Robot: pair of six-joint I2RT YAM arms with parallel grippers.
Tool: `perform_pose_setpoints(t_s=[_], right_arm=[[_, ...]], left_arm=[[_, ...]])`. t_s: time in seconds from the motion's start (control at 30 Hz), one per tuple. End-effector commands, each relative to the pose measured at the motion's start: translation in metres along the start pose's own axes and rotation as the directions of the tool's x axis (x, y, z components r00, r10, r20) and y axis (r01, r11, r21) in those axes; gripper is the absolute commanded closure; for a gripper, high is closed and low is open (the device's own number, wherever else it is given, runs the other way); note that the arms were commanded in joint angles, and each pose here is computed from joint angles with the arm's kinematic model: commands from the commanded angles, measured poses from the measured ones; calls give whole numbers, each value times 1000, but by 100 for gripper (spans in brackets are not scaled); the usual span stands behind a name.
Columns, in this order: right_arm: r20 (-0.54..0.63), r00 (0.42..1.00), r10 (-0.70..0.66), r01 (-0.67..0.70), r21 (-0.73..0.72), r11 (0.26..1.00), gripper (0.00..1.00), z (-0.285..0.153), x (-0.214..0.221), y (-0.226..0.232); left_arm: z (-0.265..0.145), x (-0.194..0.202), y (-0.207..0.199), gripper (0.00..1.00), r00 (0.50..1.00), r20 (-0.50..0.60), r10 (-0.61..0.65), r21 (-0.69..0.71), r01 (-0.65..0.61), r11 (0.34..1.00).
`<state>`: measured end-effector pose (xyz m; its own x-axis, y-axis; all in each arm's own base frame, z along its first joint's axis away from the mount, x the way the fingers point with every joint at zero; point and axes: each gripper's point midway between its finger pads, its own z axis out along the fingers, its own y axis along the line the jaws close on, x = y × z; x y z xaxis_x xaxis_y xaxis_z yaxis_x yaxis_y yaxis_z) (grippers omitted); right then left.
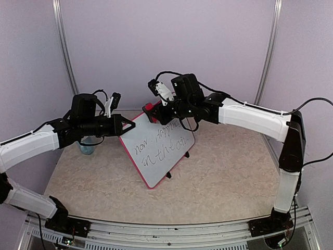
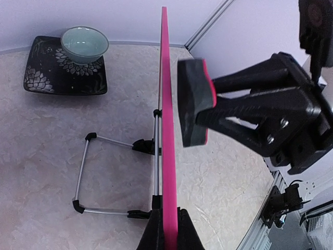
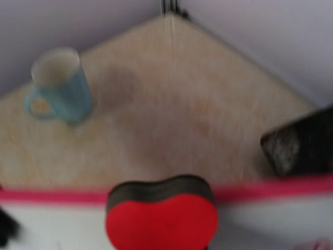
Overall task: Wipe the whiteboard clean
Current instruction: Erase the whiteboard at the center of the board.
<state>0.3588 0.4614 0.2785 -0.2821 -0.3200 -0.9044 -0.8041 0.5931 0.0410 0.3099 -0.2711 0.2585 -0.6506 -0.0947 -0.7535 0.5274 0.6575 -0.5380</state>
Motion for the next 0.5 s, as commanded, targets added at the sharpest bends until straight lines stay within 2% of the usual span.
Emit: perform_pose_setpoints(t_s=[0.0,0.33,0.47], right_arm=[[-17,1000,-1,1,10,1000,100,10,4,-5],[-69,996,53,-56,-32,998,100,12,77,5],[-65,996,66,-71,-77,995,100,16,87,17]], left_arm=[[-13,-5,-31,100,1000,-7,-16,119,17,993],[-8,0,-31,100,999,10,-36,135,35,990],[-4,4,-31,100,999,1,-35,131,34,991]])
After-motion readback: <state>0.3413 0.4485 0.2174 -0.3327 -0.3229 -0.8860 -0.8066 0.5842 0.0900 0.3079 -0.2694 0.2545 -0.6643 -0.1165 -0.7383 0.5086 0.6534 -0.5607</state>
